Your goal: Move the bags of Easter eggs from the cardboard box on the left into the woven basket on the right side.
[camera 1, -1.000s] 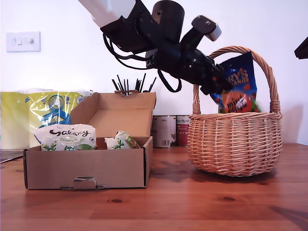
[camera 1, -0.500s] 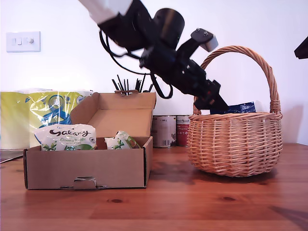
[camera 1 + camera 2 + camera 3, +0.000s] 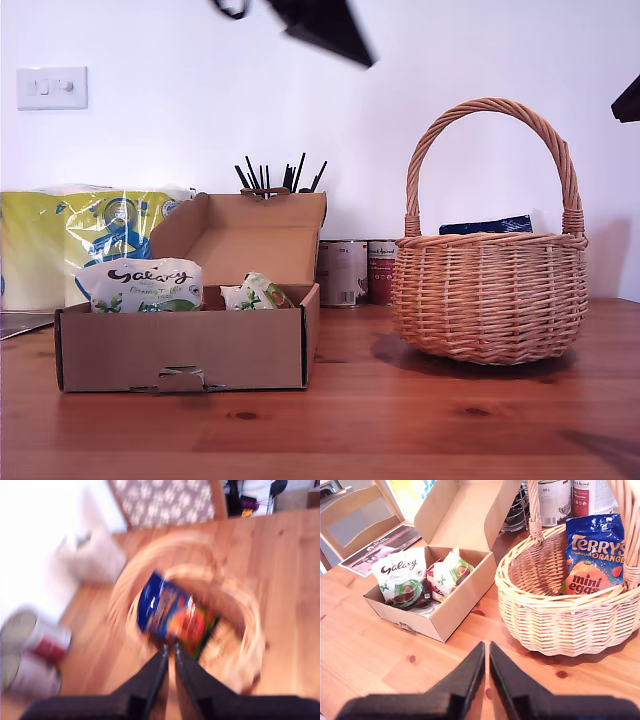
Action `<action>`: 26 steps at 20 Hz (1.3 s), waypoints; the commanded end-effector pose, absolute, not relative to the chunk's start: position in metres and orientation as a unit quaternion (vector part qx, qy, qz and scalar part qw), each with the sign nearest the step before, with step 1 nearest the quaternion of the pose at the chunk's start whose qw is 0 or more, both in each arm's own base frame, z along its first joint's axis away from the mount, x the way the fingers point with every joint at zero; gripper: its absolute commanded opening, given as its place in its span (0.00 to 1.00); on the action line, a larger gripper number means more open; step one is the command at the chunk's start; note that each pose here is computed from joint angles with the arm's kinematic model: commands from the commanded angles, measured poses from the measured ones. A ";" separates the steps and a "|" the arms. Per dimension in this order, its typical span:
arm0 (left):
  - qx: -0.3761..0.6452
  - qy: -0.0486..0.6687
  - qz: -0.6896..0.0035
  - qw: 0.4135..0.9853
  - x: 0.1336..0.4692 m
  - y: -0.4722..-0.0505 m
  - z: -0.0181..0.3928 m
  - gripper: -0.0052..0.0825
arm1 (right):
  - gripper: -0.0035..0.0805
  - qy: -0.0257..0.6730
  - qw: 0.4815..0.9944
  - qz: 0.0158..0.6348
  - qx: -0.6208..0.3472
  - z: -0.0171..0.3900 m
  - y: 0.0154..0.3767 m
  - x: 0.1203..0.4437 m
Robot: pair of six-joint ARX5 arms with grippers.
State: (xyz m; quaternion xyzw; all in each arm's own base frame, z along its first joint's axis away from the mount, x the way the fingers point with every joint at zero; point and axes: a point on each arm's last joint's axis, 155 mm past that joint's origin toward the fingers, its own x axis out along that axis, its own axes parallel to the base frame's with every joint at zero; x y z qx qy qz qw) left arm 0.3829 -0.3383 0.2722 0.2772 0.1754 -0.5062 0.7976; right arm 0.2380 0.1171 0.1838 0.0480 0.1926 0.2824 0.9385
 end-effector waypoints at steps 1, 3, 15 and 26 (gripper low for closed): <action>0.257 0.249 -0.506 0.784 0.390 -0.318 0.220 0.04 | 0.03 0.180 0.940 0.286 0.043 0.193 0.118 0.239; 0.234 0.270 -0.493 0.793 0.397 -0.291 0.207 0.04 | 0.03 0.180 0.941 0.284 0.043 0.193 0.118 0.239; 0.157 0.358 -0.366 0.845 0.399 -0.141 0.128 0.07 | 0.03 0.188 0.941 0.277 0.042 0.189 0.116 0.242; 0.232 0.257 -0.384 0.856 0.447 -0.154 0.121 0.91 | 0.03 0.190 0.941 0.277 0.043 0.188 0.116 0.242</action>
